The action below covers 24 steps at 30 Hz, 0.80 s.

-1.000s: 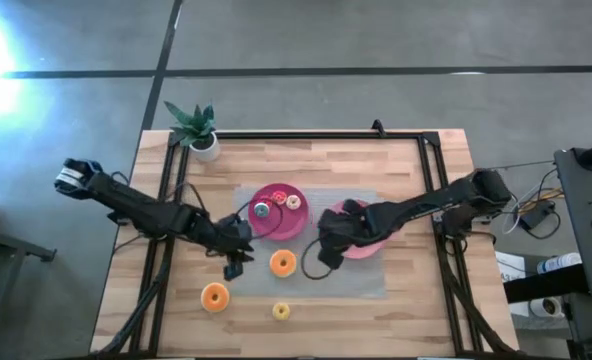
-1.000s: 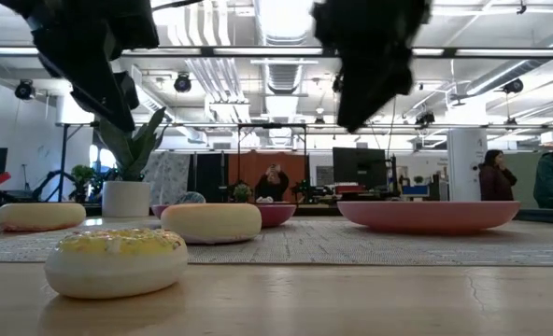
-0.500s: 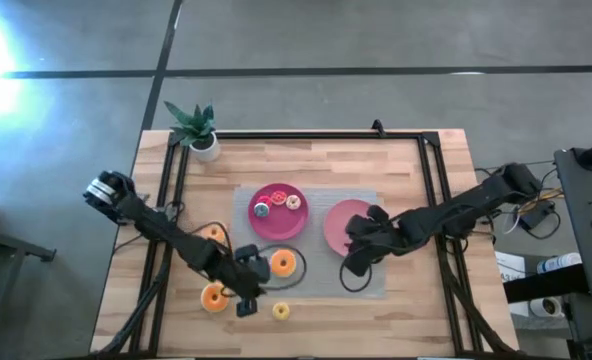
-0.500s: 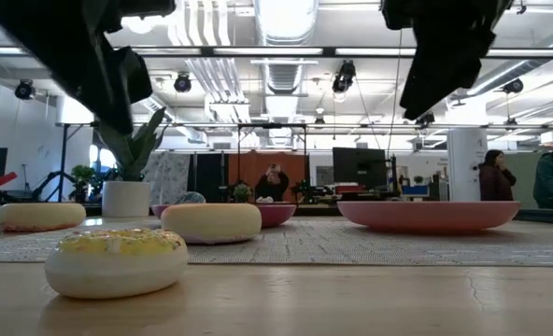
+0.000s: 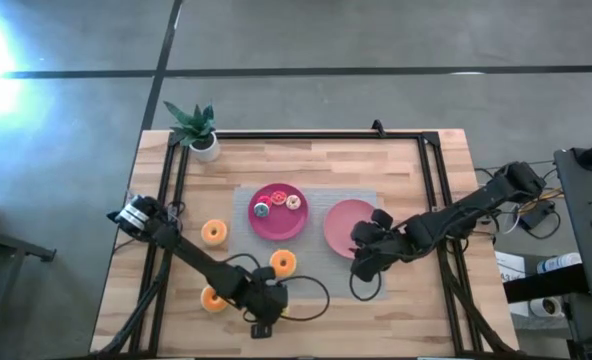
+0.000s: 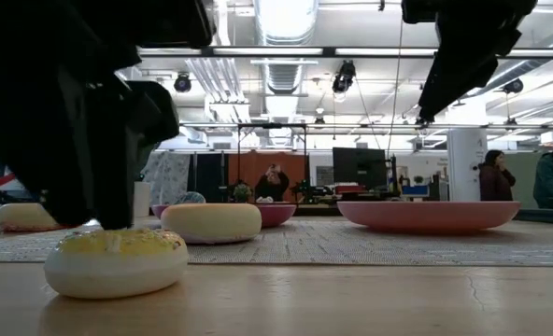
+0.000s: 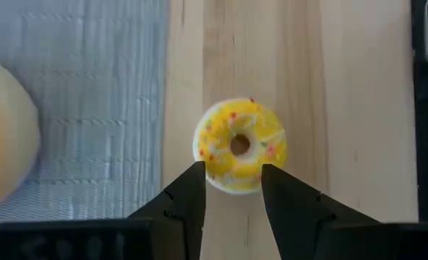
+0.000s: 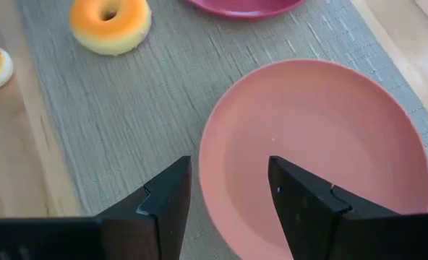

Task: Pick & Place donuts
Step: Put the small yellow donut on the pink plate

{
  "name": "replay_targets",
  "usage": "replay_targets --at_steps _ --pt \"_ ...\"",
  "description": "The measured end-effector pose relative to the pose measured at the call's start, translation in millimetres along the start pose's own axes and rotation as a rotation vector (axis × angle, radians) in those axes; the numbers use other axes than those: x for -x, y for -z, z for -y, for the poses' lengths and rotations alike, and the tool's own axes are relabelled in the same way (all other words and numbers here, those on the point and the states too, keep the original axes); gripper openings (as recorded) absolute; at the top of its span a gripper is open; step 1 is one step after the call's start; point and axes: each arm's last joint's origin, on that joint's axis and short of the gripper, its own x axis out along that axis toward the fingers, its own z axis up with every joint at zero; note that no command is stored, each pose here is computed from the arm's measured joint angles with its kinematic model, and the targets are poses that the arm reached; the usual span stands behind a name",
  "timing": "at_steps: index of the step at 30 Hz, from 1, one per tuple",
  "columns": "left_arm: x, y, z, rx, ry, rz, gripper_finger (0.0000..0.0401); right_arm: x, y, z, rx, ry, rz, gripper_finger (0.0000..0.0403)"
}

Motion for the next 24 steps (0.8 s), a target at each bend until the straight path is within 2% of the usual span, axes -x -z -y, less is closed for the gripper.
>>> replay_targets --at_steps 10,17,20,24 --pt "-7 -1 -4 0.047 -0.053 0.025 0.0109 0 0 0 -0.047 0.025 0.03 0.0176" --pt "-24 1 -3 0.058 -0.003 0.006 0.0105 0 1 0 -0.051 0.027 0.031 0.0176" --pt "-24 0 -3 0.059 -0.003 0.003 0.0078 0 1 0 -0.061 0.027 0.031 0.0176" --pt "-17 0 -7 0.044 -0.008 -0.029 0.0015 0 1 0 -0.063 0.029 0.03 0.0176"
